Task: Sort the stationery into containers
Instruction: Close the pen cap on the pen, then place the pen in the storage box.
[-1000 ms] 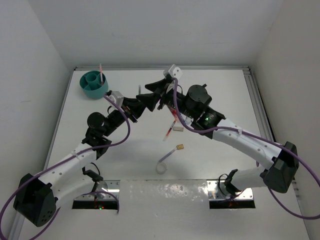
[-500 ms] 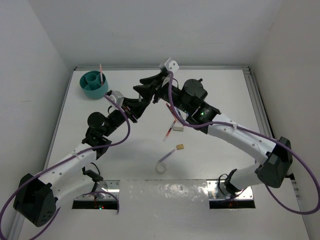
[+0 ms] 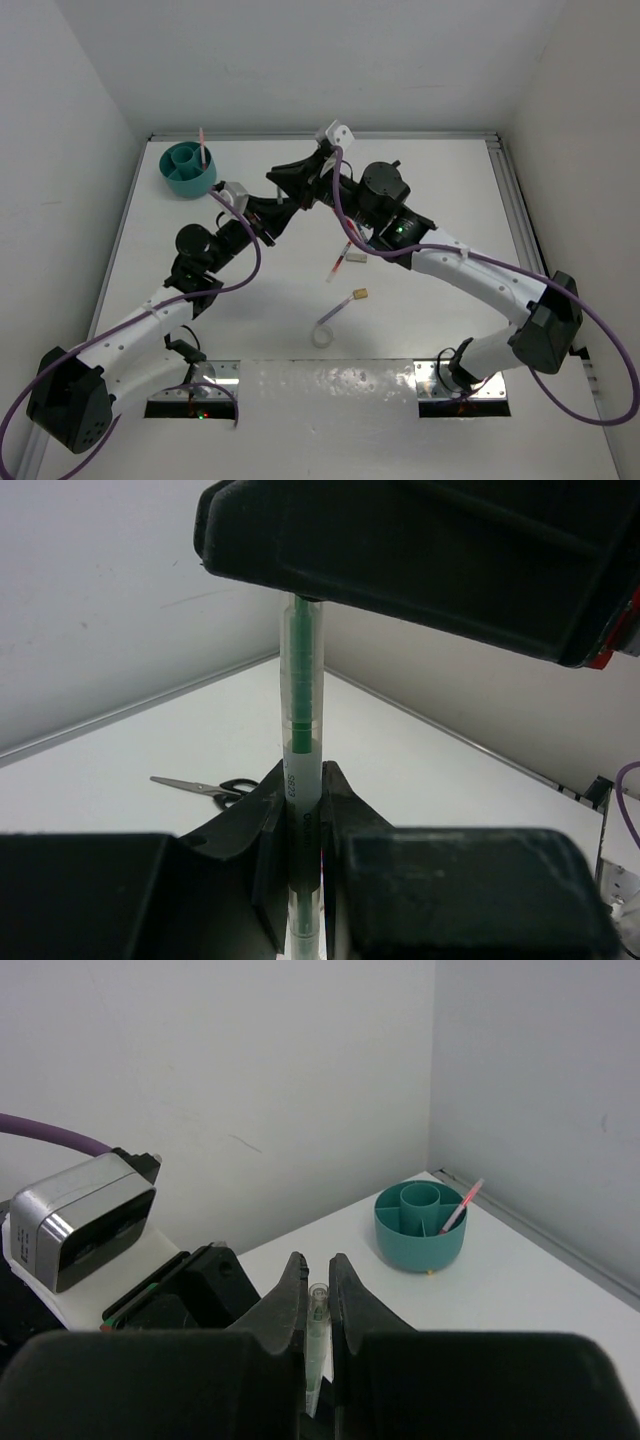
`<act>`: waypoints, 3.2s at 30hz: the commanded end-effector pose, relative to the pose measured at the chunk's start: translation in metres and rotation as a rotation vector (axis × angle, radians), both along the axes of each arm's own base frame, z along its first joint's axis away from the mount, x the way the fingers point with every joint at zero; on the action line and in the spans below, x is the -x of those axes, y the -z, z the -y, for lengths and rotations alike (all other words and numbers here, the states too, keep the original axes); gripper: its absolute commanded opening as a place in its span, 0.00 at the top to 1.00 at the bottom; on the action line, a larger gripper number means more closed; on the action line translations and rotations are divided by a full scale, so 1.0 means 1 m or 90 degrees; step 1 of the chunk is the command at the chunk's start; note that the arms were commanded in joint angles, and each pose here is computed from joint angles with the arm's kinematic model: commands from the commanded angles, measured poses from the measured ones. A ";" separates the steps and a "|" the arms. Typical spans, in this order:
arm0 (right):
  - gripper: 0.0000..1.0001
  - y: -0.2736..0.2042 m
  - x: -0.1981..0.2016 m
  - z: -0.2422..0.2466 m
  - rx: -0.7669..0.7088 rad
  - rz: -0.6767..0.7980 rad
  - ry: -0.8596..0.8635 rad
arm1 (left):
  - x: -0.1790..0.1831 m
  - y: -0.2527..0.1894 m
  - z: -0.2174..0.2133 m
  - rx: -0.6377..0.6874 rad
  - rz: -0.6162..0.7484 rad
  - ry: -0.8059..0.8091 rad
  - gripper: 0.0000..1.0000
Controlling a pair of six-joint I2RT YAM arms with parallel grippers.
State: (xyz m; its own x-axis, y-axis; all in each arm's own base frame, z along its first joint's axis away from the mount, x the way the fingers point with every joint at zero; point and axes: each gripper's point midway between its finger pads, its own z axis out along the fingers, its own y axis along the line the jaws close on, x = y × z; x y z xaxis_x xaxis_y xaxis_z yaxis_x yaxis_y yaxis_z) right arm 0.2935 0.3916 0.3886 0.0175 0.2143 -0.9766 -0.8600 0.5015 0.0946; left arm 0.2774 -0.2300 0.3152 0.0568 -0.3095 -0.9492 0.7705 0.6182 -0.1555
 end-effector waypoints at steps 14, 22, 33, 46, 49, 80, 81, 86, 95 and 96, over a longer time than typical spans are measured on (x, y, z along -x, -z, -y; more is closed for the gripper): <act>1.00 0.199 0.042 0.009 0.183 -0.111 0.025 | 0.004 -0.087 -0.025 0.097 0.162 -0.040 1.00; 1.00 0.253 0.059 0.012 0.228 -0.152 0.017 | -0.002 -0.086 -0.035 0.100 0.155 -0.071 1.00; 1.00 0.276 0.081 0.001 0.282 -0.156 -0.027 | -0.007 -0.084 -0.039 0.097 0.152 -0.086 1.00; 0.95 0.183 0.067 -0.019 0.184 -0.096 -0.027 | -0.007 -0.071 -0.036 0.093 0.116 -0.078 1.00; 0.87 0.122 0.067 -0.026 0.116 -0.058 -0.035 | -0.007 -0.063 -0.032 0.093 0.092 -0.067 1.00; 0.51 0.081 0.045 0.027 0.150 0.084 0.070 | -0.002 -0.062 -0.024 0.086 0.051 -0.029 1.00; 0.51 0.080 0.042 0.024 0.146 0.085 0.068 | -0.002 -0.060 -0.024 0.084 0.048 -0.029 1.00; 0.51 0.074 0.032 0.005 0.101 0.071 0.042 | 0.001 -0.056 -0.022 0.088 0.022 -0.019 1.00; 0.54 0.060 0.017 -0.005 0.053 0.081 0.048 | 0.001 -0.049 -0.022 0.094 0.001 -0.014 1.00; 0.56 0.059 0.016 -0.007 0.051 0.081 0.046 | 0.001 -0.049 -0.022 0.095 0.001 -0.015 1.00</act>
State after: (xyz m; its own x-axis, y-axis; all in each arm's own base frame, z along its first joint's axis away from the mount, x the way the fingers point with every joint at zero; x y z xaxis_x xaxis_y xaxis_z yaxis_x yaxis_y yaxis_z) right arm 0.2757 0.3908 0.2846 0.0969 0.0031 -0.9953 -0.8134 0.5765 -0.0774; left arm 0.2823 -0.2113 0.3434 0.0323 -0.4145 -0.9095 0.7398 0.6217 -0.2571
